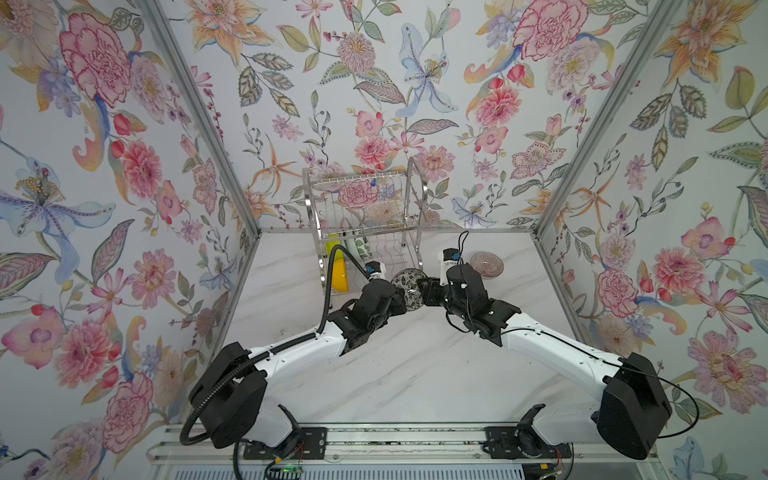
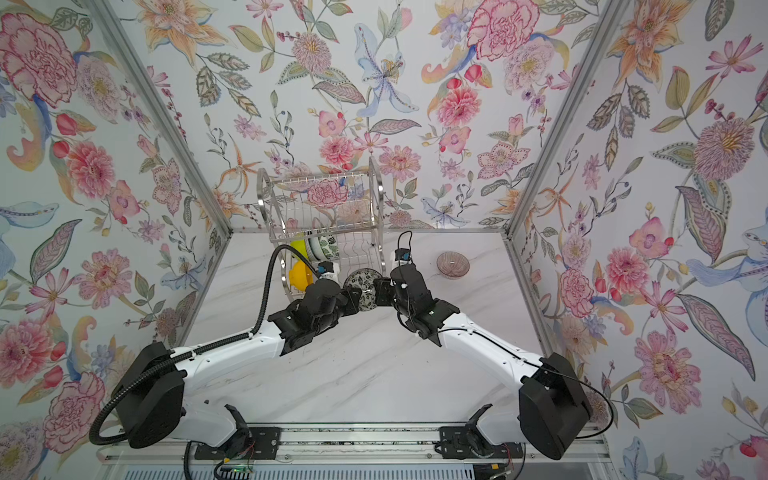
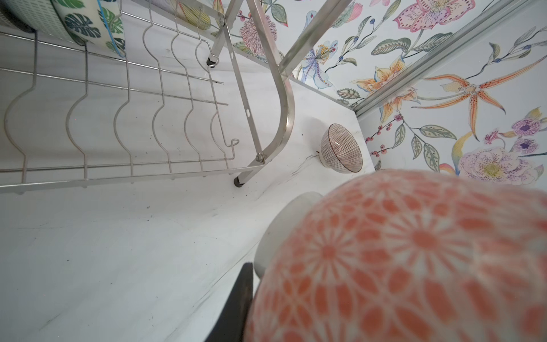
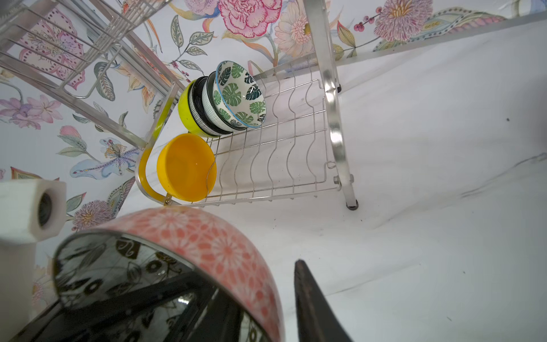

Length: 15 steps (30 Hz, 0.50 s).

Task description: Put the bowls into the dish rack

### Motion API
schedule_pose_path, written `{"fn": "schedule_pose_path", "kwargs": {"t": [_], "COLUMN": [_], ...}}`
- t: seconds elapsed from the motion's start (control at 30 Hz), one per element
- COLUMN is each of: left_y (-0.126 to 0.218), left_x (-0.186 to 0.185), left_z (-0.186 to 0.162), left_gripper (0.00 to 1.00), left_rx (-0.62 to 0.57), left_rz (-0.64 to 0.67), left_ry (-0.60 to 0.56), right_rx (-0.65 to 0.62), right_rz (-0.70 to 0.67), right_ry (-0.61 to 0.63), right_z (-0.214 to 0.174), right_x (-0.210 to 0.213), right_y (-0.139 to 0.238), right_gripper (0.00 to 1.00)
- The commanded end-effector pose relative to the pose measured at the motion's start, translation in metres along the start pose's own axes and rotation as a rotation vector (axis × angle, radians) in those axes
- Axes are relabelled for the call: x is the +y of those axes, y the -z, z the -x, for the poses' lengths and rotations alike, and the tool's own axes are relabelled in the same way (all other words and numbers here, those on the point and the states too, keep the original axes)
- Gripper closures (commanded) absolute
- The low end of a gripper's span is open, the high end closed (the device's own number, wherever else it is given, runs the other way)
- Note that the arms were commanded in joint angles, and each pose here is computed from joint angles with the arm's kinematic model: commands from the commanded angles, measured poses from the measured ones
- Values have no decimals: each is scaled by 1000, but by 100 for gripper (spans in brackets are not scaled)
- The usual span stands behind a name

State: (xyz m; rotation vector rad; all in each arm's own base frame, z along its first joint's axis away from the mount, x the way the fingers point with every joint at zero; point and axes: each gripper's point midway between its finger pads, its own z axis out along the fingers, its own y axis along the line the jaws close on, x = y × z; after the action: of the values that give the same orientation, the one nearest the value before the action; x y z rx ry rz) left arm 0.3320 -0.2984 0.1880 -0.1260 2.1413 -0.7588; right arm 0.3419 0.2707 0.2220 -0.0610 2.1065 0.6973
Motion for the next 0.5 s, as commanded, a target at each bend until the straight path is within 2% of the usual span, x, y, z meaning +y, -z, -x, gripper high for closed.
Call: {"fn": "schedule_pose_path", "kwargs": {"t": [0.0,0.1,0.17,0.2,0.23,0.37,0.47], "left_y": [12,17,19,20,21,26,35], "left_x": [-12,-3,10,15,21,44,57], "left_z": [21,33,42,46,49,60,68], "left_gripper": [100,100,100,100,100,100,100], "left_rx": [-83,-135,-164,-176,-186,-239,-298], "left_rz": [-33,17,54,67,83,155,215], "left_ry": [-36,-54,-49,-44,-39,-38,-56], "right_rx": [-23,-29,-35,-41,-45,-44,-31], "right_rz": [37,52,62,69,76,108,151], "right_ry": [-22,-26,-30,-30,-30,-73,-164], "right_z": [12,16,20,23,24,26,26], "right_x": [11,14,16,18,20,21,18], "right_y": [-1,2,4,5,6,5,2], "right_gripper": [55,39,20,4,2,1,2]}}
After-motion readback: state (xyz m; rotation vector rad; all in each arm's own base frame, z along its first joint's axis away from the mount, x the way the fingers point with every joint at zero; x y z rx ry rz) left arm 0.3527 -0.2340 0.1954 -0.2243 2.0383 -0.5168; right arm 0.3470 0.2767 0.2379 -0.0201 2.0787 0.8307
